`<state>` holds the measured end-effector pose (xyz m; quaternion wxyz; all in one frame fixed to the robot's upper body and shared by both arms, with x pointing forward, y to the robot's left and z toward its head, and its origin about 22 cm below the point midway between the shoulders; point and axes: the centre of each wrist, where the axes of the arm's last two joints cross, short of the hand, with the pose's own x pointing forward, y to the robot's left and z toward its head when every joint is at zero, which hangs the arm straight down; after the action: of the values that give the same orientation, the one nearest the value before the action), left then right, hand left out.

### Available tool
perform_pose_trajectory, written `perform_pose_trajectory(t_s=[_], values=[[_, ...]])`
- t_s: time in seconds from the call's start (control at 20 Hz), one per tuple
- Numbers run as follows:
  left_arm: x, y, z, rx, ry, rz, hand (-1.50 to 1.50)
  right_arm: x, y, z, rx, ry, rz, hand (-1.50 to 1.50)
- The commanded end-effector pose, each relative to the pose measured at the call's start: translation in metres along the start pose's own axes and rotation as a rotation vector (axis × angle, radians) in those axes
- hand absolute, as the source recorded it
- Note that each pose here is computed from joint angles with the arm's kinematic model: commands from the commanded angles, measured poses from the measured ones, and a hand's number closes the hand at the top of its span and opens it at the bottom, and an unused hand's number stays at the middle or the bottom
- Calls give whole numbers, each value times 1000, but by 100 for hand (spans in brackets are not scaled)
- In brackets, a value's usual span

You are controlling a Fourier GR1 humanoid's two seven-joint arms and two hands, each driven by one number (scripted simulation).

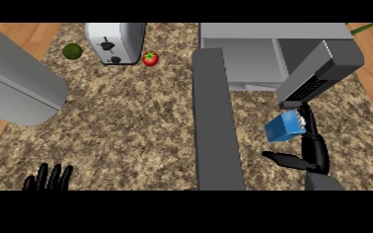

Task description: Pick up the milk, place it into the microwave and close the microwave

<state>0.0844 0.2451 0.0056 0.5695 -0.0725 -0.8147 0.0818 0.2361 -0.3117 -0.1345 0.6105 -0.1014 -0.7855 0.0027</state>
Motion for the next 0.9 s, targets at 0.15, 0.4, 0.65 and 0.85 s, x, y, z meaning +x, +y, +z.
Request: perform_pose_trajectory(t_s=[0.15,0.4,0.65,0.85], values=[[7,-10,0,3,-6,-20,-150,-11,-1,6,-33,-2,3,-150],[1,-11,9,-3,5,-8,-150,-5,1,-17,-89,-28,173,150],[6,0,8,1,-4,-1,-150,0,15,-39,-93,-75,187,150],[3,2,5,-18,-14,11,-150,-3,33,-52,-156,-71,173,150]])
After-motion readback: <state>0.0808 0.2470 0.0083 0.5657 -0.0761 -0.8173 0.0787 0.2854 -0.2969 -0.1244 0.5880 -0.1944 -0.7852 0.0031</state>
